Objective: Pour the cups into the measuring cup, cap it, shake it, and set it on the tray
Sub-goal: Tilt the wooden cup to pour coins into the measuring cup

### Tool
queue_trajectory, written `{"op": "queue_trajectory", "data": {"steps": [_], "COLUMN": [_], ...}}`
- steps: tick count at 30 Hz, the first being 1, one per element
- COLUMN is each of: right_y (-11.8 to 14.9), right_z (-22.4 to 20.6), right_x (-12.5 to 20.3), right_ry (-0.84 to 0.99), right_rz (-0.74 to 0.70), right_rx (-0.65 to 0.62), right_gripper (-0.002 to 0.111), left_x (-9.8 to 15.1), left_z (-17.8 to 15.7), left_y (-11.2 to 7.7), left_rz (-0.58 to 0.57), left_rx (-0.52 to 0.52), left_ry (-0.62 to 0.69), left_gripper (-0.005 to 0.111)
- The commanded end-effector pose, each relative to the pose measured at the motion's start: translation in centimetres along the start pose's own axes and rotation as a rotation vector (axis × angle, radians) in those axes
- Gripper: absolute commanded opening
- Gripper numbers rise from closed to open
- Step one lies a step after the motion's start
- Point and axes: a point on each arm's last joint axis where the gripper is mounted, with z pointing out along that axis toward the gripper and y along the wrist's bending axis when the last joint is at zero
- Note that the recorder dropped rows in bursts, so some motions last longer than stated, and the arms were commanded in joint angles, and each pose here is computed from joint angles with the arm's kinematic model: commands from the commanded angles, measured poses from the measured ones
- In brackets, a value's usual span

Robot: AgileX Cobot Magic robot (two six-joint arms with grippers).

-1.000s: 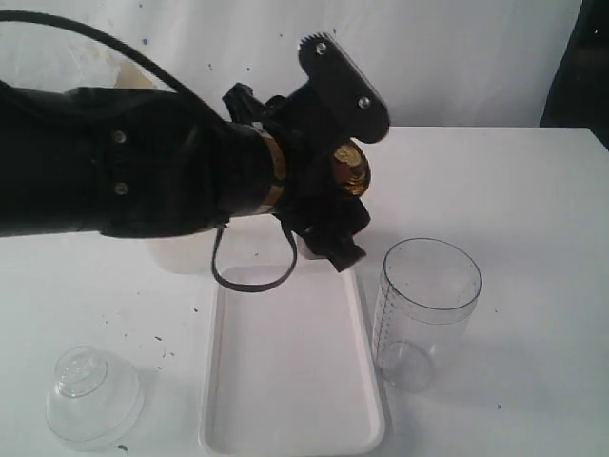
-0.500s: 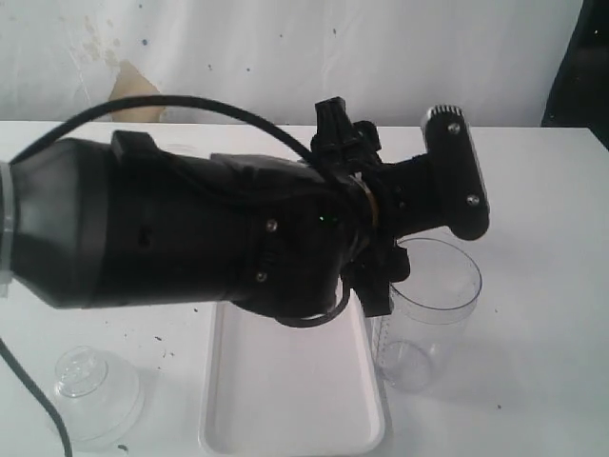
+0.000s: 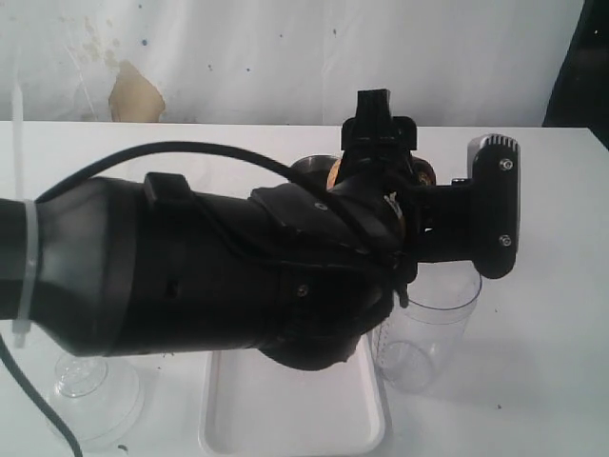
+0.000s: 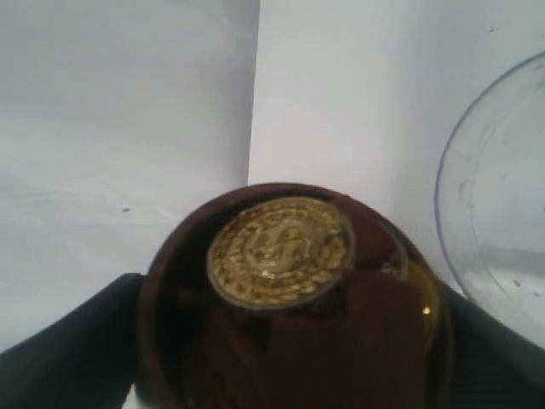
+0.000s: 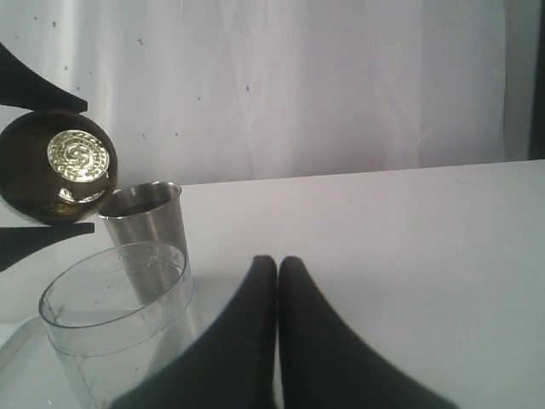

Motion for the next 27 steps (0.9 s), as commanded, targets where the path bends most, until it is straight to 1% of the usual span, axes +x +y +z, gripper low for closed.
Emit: {"op": "queue_trajectory", "data": {"steps": [1,4,9,14,21,23,27], "right_y": [0.0,0.0,0.0,0.0,0.0,0.0,0.0], "right_z": [0.0,0.0,0.0,0.0,0.0,0.0,0.0], "right_x": [0.1,0.1,0.1,0.1,0.1,0.1,0.1], "right_ry": [-0.007,-0.007,-0.007,-0.007,-0.007,-0.007,-0.007], "right_rz": [-0.001,-0.001,-0.001,-0.001,-0.001,-0.001,-0.001], "right_rx": [-0.007,-0.007,-0.007,-0.007,-0.007,-0.007,-0.007], "right_gripper": [0.0,0.0,0.0,0.0,0.0,0.0,0.0], "left_x": [-0.2,-0.1,-0.1,-0.1,-0.4,-0.5,-0.5], "left_z": [-0.3,-0.3,-0.3,-0.3,-0.5,-0.3,0.7], "left_y": [0.6,0.7,0.7,0.7,0.5,0.0,-1.4], "left_rz": [0.05,0.099,0.109,0.18,0.228,0.281,0.415], "left_rx": [-0.041,-0.045,-0.046,-0.047,-0.046,-0.057,-0.128], "left_ry": [-0.002,0.007,0.01,0.01,0.008,0.027,0.125], "left_gripper": [0.0,0.0,0.0,0.0,0.0,0.0,0.0]}}
